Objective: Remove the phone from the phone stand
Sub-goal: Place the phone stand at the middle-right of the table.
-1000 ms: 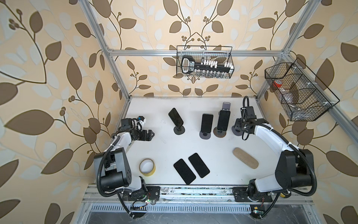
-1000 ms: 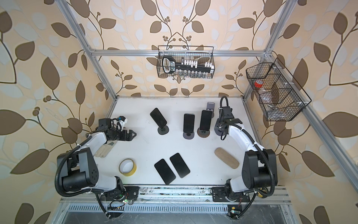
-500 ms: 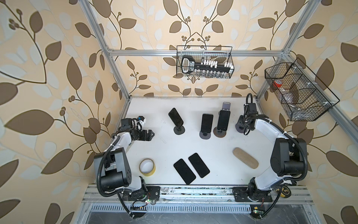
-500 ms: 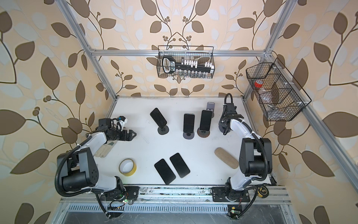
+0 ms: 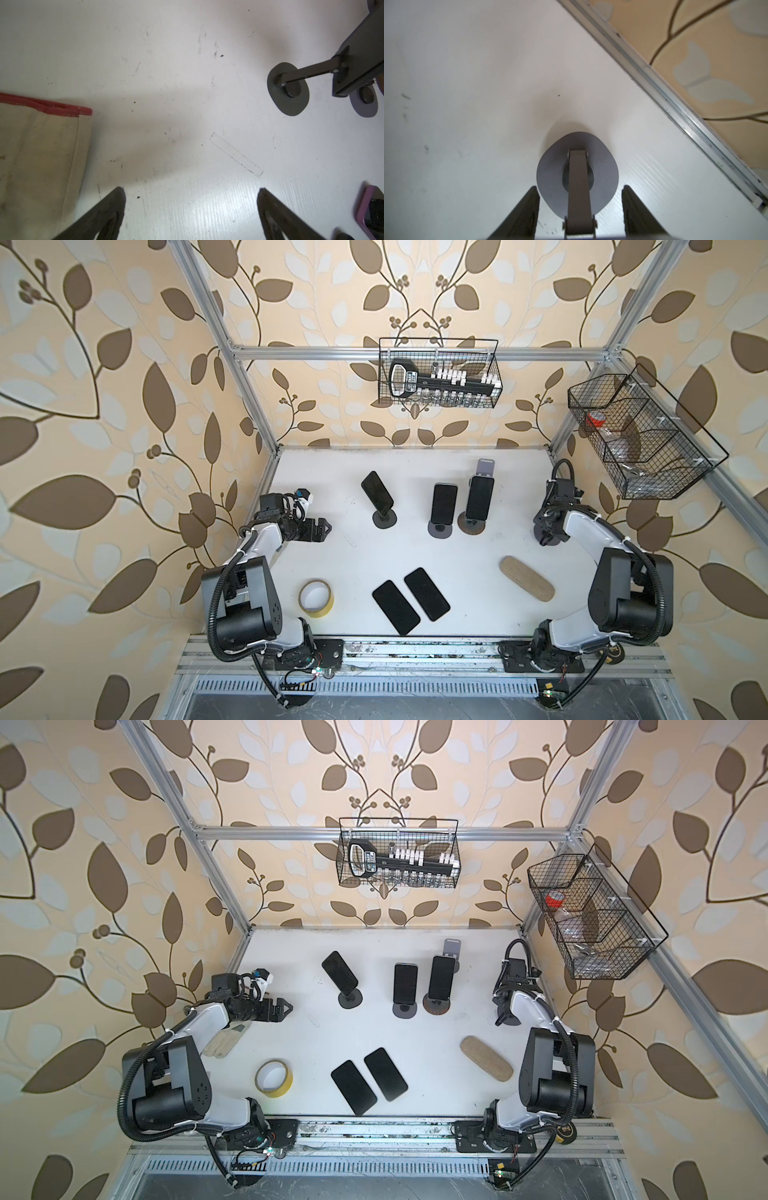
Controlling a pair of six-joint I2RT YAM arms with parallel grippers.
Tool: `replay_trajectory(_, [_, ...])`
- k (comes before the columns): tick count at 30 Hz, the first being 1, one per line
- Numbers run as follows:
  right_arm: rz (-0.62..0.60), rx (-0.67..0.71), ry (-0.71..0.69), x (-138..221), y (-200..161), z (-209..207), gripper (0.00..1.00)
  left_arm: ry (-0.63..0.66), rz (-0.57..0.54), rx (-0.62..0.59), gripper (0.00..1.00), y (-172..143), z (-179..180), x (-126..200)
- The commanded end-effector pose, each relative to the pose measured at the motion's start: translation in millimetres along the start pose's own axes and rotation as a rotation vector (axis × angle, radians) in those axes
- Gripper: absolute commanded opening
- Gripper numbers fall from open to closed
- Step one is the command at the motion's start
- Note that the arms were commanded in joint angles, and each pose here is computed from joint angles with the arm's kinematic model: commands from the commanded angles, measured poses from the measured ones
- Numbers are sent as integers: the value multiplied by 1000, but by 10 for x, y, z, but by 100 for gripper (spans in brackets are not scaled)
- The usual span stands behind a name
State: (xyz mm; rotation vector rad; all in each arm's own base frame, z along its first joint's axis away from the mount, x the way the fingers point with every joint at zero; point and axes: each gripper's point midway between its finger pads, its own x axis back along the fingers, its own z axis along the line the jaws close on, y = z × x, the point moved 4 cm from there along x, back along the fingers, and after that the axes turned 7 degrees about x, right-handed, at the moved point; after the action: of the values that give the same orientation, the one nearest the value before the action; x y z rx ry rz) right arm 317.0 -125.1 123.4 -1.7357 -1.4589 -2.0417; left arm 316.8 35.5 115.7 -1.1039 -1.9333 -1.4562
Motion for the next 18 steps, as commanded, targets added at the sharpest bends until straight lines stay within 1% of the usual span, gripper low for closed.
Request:
replay_trajectory(1, [-39,-124,-40,25,-9,-235,57,-19,-22,-34,99,125,-40,54])
replay_trajectory(9, [-45,-279,-94,-54,-119,-651,57,-20,-20,-32,99,119,-42,52])
replay_trajectory(14, [-34,-294,-173,-134,-167,-770,59,-20,-20,-32,99,114,-39,49])
replay_trajectory(16, [-18,-296,-173,-182,-202,-758,59,-20,-18,-31,99,108,-40,47])
replay_trajectory(18, [1,-292,-160,-217,-217,-730,62,-20,-19,-34,99,112,-40,49])
